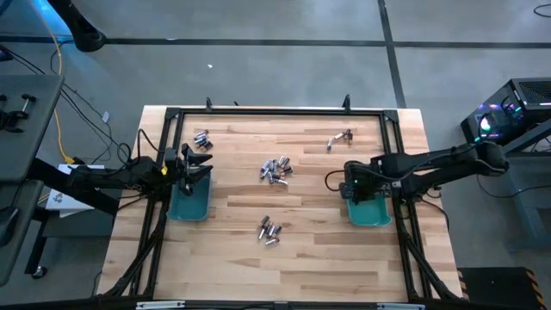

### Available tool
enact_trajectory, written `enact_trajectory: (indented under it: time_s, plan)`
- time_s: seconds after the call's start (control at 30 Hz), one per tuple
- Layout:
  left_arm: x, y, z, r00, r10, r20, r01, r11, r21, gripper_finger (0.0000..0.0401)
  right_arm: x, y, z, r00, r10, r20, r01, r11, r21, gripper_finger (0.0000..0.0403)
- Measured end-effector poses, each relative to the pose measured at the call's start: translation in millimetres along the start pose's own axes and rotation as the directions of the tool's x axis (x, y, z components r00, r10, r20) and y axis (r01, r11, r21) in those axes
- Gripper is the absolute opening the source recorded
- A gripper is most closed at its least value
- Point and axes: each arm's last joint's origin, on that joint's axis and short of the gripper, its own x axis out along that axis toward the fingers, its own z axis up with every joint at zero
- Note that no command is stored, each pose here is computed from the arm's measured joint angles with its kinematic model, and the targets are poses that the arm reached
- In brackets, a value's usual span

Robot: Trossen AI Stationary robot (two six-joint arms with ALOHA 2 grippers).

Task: Sort batteries
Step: Put the black battery into the green bin

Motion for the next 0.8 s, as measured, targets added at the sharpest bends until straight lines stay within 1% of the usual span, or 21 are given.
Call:
enact_trajectory:
  time_s: [0.1, 0.23, 0.33, 0.53, 0.7, 0.8]
  plan:
    - [0.0, 0.0, 0.0, 1.0, 0.0, 0.0, 0.0, 1.0, 0.0, 0.0202, 11.3, -5.6, 2.7, 0.999, -0.025, 0.043, 0.024, 0.999, 0.041, 0.0016]
    - [0.0, 0.0, 0.0, 1.0, 0.0, 0.0, 0.0, 1.0, -0.001, 0.0202, 20.2, -7.0, 7.3, 0.996, -0.009, 0.093, 0.003, 0.998, 0.067, 0.0016]
    - [0.0, 0.0, 0.1, 1.0, 0.0, 0.001, 0.0, 1.0, 0.0, 0.0202, 22.5, -6.5, 12.6, 0.99, -0.01, 0.139, -0.002, 0.996, 0.087, 0.0016]
    - [0.0, 0.0, 0.1, 1.0, -0.001, 0.001, 0.001, 1.0, -0.001, 0.0202, 25.5, -5.1, 23.0, 0.983, -0.02, 0.182, 0.003, 0.995, 0.095, 0.0016]
    - [0.0, -0.1, 0.1, 1.0, -0.001, 0.001, 0.001, 1.0, -0.002, 0.0202, 29.5, -4.9, 27.9, 0.985, -0.042, 0.169, 0.023, 0.993, 0.115, 0.0051]
    - [0.0, -0.1, 0.1, 1.0, -0.001, 0.001, 0.001, 1.0, -0.002, 0.0202, 30.6, -4.9, 28.4, 0.986, -0.048, 0.161, 0.03, 0.993, 0.114, 0.0064]
